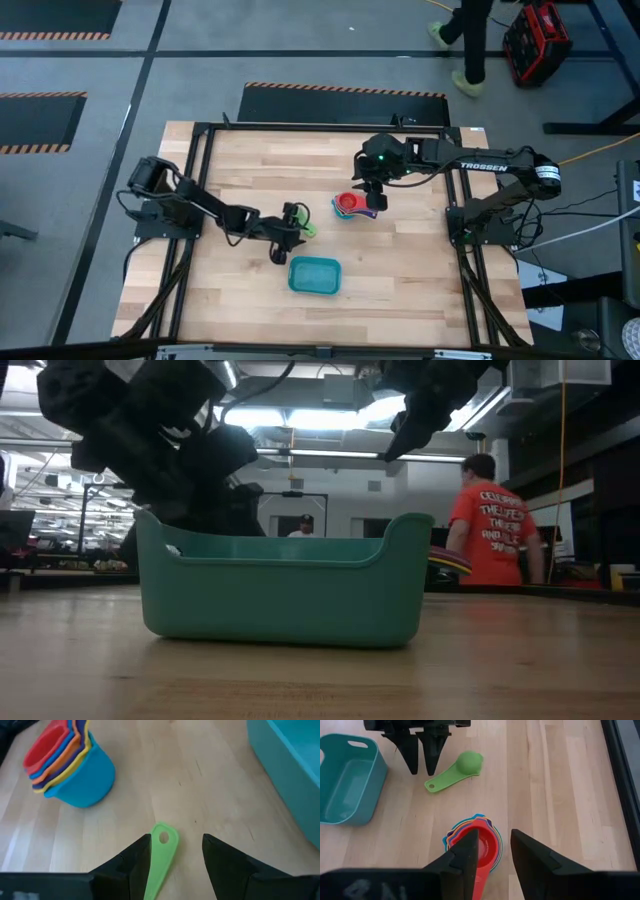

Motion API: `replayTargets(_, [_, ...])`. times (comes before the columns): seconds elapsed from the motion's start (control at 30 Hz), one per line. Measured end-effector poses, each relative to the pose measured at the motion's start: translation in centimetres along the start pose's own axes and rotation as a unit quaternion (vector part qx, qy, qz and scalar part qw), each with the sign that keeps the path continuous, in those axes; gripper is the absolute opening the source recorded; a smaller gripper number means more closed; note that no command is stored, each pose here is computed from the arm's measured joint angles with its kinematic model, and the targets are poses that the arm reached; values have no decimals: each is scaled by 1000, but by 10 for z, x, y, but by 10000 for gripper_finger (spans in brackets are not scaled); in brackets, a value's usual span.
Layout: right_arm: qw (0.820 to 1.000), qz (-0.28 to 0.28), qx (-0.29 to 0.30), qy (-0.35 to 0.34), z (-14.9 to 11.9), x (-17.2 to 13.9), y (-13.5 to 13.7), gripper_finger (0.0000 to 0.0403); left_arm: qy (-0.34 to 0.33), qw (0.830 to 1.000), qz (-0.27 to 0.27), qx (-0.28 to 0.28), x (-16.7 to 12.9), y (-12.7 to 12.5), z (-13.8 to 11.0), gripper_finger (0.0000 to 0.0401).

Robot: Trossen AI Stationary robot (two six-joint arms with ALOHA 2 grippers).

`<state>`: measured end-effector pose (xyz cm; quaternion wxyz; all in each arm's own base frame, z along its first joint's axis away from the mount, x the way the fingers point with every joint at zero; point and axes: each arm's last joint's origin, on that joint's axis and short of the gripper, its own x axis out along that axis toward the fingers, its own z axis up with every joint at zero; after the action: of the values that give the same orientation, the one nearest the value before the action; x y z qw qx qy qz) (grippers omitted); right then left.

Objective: Nest measuring cups in basket
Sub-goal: Stack the green measuring cup on top of the red measuring cup

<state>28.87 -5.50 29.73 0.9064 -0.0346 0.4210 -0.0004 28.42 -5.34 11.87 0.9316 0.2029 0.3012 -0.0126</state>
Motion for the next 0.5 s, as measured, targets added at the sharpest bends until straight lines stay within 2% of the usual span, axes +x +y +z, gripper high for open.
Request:
replayTargets(0.17, [1000, 0, 0, -1, 0, 0, 0, 119, 2, 1000, -1, 30, 7, -3, -5, 170])
replayTargets(0.5, [1000, -1, 0, -4, 1, 0, 0, 120, -18, 999, 8, 29, 20, -8, -10, 170])
